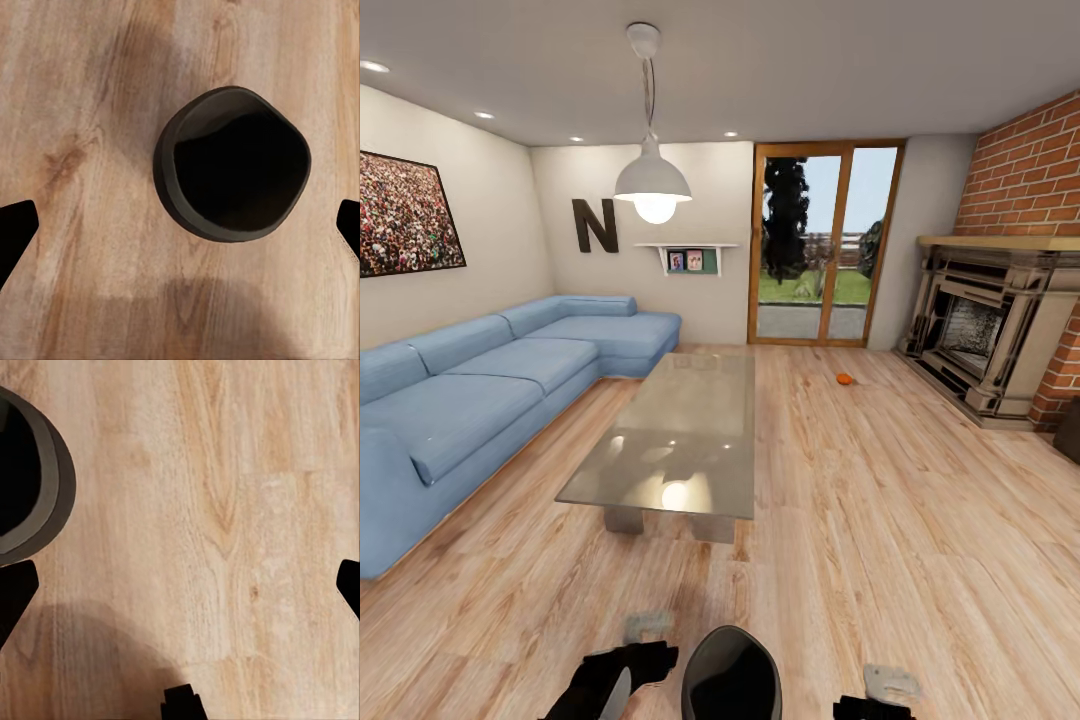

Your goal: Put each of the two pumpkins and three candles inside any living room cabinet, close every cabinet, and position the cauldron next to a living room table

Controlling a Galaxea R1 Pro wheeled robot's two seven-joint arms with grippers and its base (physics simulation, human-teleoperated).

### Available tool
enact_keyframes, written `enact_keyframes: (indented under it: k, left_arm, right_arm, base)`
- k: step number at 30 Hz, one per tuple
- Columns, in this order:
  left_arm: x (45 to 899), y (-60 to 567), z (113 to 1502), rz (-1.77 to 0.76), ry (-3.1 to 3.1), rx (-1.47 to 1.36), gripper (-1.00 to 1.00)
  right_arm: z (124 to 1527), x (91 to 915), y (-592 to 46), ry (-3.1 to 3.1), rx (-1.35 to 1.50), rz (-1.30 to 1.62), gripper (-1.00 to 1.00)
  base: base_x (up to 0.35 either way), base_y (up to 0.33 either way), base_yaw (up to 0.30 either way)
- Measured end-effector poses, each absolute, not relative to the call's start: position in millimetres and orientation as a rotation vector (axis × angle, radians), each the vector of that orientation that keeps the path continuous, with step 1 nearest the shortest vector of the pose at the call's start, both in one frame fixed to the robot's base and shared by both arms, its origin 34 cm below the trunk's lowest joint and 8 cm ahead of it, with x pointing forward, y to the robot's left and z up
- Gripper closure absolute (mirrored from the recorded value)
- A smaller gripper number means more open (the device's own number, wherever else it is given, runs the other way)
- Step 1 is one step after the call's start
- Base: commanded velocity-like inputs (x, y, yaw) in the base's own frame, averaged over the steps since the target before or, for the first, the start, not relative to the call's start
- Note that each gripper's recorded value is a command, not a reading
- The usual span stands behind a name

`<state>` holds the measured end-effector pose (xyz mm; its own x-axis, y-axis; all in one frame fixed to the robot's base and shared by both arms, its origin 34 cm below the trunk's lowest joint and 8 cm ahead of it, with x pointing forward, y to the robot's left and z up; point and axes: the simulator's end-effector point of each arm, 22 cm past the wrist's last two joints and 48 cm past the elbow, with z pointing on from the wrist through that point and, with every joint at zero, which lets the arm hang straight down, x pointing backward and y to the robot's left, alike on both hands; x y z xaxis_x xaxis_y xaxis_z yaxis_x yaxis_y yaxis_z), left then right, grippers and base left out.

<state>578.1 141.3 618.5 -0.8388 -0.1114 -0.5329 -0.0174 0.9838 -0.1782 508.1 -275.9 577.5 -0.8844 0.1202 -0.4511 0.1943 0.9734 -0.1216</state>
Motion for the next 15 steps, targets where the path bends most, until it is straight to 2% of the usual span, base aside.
enact_keyframes:
  k: [15]
  left_arm:
    - [560, 145, 588, -0.202, 2.59, -0.095, -1.0]
  right_arm:
    - [615, 588, -244, 2.57, 0.164, -0.178, -1.0]
  base:
    - [0.0, 0.0, 0.0]
